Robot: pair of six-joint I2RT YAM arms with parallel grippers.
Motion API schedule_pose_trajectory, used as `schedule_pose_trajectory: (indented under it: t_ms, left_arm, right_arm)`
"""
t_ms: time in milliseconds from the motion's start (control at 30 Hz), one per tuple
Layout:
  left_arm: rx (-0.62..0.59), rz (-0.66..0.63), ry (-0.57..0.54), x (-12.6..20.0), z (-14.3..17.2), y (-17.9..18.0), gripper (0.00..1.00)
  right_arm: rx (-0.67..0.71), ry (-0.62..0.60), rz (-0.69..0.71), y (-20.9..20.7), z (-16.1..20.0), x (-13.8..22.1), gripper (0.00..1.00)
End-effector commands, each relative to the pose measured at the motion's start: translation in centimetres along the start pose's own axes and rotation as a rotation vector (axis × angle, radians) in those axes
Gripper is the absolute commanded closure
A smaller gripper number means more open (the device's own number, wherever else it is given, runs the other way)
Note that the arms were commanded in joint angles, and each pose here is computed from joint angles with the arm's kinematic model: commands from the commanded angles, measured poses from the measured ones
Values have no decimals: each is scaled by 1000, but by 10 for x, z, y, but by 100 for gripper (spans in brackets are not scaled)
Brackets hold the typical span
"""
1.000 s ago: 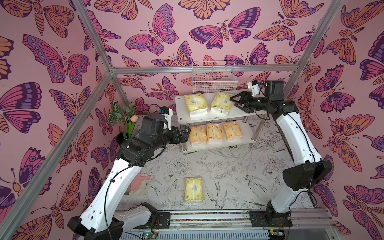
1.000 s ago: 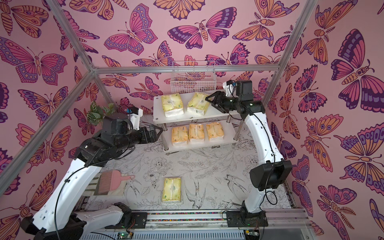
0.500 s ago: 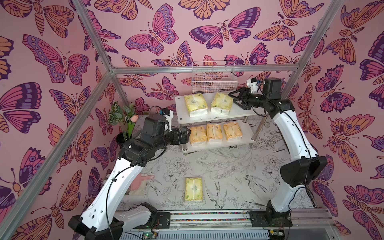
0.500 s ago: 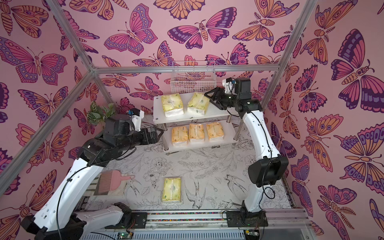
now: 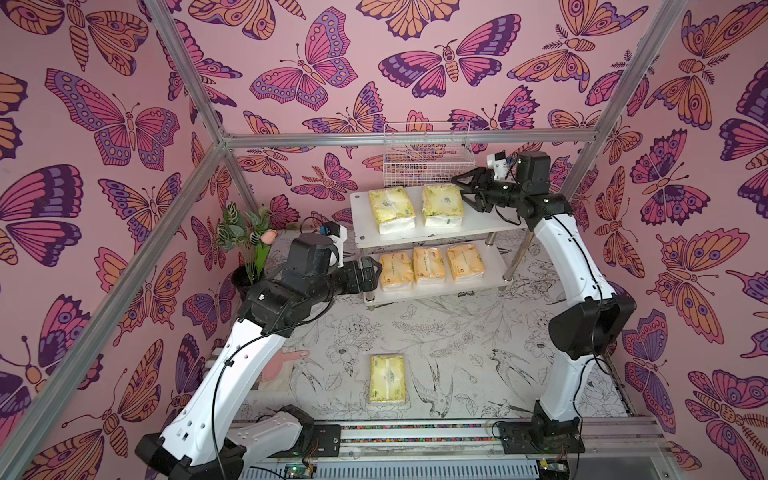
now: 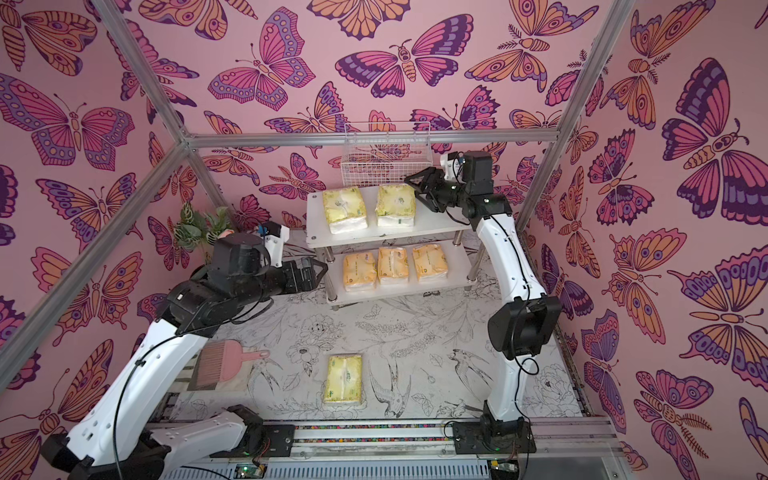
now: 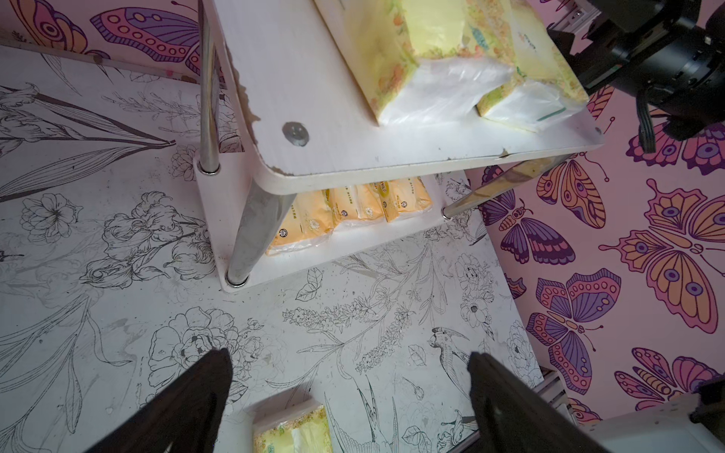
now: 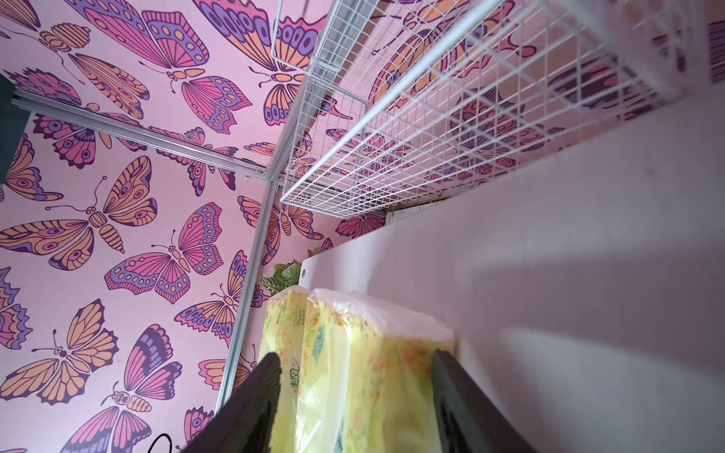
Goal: Place the tissue boxes on the shelf by color
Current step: Place a box of tissues on the shelf, then pick up the box of tissues from the center of the board.
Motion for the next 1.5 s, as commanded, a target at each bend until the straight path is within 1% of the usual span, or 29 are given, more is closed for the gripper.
schedule_pose_trajectory:
  t_ms: [0, 500, 600, 700, 800, 900, 1000, 1067, 1167, 1300, 1400, 1467]
  left_arm:
    - [11, 15, -13, 3, 0, 0, 0]
    - [20, 13, -10, 3, 4, 3, 0]
    - [20, 10, -13, 3, 4, 4, 0]
    - [22, 6, -16, 5, 6, 6, 0]
    - [24, 2, -20, 8, 10, 9, 0]
    - [40, -7, -8, 11, 22, 17, 0]
    - [62, -15, 19, 12, 40, 28, 0]
    - [85, -19, 39, 11, 52, 35, 1]
    - [121, -28, 79, 7, 73, 45, 0]
    - [156, -64, 147, -3, 107, 64, 0]
    - [188, -96, 208, -12, 134, 76, 0]
    - [189, -125, 245, -18, 151, 82, 0]
  right_arm:
    - [20, -5, -48, 15, -4, -2, 36]
    - [-7, 7, -72, 12, -2, -18, 36]
    - [2, -2, -69, 13, -4, -16, 36]
    - [33, -32, -62, 21, -8, -7, 36]
    - [81, -78, -49, 34, -13, 13, 35]
    - [137, -116, -20, 49, -13, 36, 35]
    - [185, -137, -8, 66, -3, 60, 34]
    - [197, -136, -11, 72, 11, 74, 33]
    - [216, -113, -3, 75, 46, 98, 33]
    - [233, -41, 70, 55, 111, 117, 32]
    - [225, 52, 136, 28, 170, 119, 32]
    - [225, 125, 175, 11, 211, 117, 32]
Point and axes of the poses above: each gripper's point midway between its finger pads, its own x axis back along the fingers, its own y axis along the line the jaws close on, z = x × y, the point moved 3 cm from there along x, back along the fingers, and after that the axes turned 6 degrees about x, right-handed, at the moved point
